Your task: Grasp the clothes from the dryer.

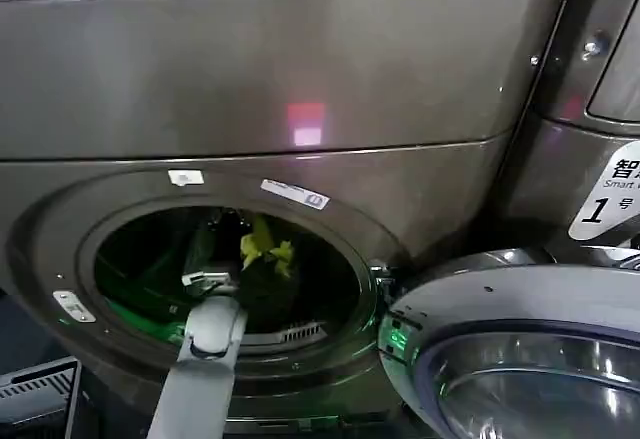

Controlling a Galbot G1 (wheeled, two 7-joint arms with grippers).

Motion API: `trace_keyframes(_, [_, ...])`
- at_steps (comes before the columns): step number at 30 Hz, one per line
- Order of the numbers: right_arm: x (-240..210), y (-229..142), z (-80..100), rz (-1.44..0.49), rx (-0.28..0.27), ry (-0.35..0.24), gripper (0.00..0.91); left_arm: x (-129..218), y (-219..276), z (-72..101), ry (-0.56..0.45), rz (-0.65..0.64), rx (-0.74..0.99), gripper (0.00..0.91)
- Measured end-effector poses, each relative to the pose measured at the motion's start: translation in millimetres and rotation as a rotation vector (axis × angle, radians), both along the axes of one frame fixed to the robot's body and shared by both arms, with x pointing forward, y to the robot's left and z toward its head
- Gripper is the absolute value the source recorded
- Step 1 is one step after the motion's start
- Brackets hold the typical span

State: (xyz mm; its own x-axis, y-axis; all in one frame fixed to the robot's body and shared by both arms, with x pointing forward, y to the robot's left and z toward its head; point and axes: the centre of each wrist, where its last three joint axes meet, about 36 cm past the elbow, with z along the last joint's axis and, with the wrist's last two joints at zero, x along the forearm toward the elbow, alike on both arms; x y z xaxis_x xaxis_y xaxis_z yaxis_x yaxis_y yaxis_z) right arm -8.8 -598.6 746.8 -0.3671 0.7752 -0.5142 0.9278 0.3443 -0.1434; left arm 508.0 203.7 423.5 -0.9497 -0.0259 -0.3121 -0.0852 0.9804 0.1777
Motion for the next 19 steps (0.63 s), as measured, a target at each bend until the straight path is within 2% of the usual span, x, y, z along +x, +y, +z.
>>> trace_keyframes(19, [-0.7,3.0,3.0,0.011,-0.014,0.009,0.907,0.4,0.6,7.0,-0.009,-0.001,-0.003,0.0])
